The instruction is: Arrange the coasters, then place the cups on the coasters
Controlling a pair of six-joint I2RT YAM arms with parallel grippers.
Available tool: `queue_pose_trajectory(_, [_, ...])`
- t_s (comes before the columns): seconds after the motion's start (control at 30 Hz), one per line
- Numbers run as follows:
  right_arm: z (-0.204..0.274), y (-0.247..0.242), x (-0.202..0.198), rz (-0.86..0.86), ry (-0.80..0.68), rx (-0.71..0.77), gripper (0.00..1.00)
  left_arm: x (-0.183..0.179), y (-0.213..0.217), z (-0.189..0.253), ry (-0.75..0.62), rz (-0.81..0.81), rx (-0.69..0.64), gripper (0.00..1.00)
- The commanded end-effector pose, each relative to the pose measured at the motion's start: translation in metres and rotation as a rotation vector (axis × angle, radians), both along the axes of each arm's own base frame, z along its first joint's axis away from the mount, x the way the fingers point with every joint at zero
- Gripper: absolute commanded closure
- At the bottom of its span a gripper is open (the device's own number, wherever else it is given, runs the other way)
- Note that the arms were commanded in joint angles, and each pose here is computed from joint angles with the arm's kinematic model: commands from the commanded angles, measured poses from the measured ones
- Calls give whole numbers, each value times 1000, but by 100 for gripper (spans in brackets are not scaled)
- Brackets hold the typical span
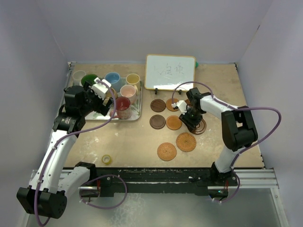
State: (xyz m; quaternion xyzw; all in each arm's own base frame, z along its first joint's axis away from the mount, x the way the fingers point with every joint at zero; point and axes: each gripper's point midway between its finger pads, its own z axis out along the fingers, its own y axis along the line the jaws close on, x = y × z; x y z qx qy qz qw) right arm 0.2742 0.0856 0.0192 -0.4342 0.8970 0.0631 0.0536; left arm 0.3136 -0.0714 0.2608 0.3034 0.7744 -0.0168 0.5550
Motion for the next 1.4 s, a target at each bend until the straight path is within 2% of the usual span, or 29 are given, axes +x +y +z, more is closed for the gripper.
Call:
queue_pose_trajectory(0.0, [4,20,-3,10,41,66,53,3,0,10,-46,-6,-4,12])
queue_pose_trajectory(0.3, [7,19,5,10,8,39,52,2,0,11,-53,-7,-4,12])
queue_pose_trajectory(0.53, [22,14,2,15,-22,30,43,1,0,12,-58,-9,-3,12])
queue_pose_trajectory(0.67, [39,10,9,9,-110,18,37,1,0,12,-57,-10,-3,12])
queue_pose_trajectory(1.0, [50,20,-17,73,-142,88,25,2,1,12,-61,-3,-5,12])
queue_pose_trajectory(1.37, [29,51,-50,249,-158,68,25,11,19,9,-64,113,14,10])
